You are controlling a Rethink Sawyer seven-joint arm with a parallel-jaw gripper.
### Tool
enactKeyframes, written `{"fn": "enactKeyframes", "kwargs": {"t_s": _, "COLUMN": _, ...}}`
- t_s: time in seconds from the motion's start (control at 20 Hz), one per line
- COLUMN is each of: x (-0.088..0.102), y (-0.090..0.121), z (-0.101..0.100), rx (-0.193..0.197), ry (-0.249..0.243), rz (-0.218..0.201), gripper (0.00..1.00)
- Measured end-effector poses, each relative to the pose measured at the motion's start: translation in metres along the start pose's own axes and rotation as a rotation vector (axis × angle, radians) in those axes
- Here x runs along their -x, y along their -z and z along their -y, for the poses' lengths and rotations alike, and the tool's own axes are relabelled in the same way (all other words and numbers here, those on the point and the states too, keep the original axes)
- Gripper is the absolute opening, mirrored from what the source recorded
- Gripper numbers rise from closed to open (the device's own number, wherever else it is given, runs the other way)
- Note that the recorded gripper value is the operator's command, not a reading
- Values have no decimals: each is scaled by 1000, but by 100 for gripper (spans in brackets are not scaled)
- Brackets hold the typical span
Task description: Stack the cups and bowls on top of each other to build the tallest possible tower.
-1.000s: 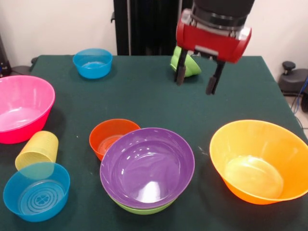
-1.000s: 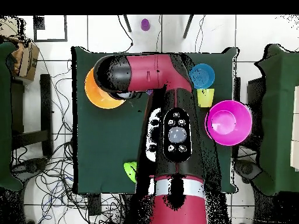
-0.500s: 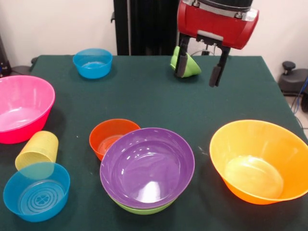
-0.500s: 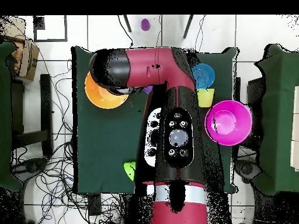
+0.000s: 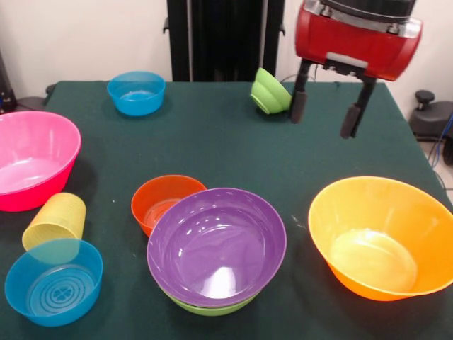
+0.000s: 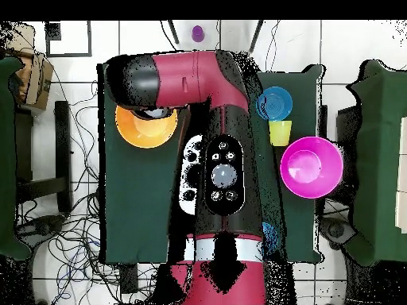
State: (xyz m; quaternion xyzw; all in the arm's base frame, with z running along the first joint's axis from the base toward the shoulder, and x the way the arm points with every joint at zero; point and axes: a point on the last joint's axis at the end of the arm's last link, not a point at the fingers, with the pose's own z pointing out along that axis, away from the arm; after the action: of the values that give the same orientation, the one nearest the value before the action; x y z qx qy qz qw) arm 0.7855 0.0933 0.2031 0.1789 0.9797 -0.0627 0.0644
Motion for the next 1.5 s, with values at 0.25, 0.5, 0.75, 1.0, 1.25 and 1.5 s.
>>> {"fn": "enactKeyframes", "kwargs": {"t_s": 0.25, "x": 0, "y": 3, "z": -11, "rx": 13, "ry": 3, "rz": 1, "gripper": 100}}
{"fn": "enactKeyframes", "kwargs": {"t_s": 0.5, "x": 2, "y": 7, "z": -16, "rx": 26, "ry": -1, "rz": 6, "gripper": 100}}
{"fn": "enactKeyframes", "kwargs": {"t_s": 0.75, "x": 3, "y": -1, "z": -15, "rx": 27, "ry": -3, "rz": 12, "gripper": 100}}
{"fn": "enactKeyframes", "kwargs": {"t_s": 1.0, "x": 3, "y": -20, "z": -16, "rx": 32, "ry": -3, "rz": 31, "gripper": 100}}
{"fn": "enactKeyframes", "kwargs": {"t_s": 1.25, "x": 2, "y": -37, "z": -12, "rx": 27, "ry": -4, "rz": 38, "gripper": 100}}
{"fn": "enactKeyframes", "kwargs": {"t_s": 1.5, "x": 0, "y": -53, "z": -5, "rx": 8, "ry": -7, "rz": 26, "gripper": 100}}
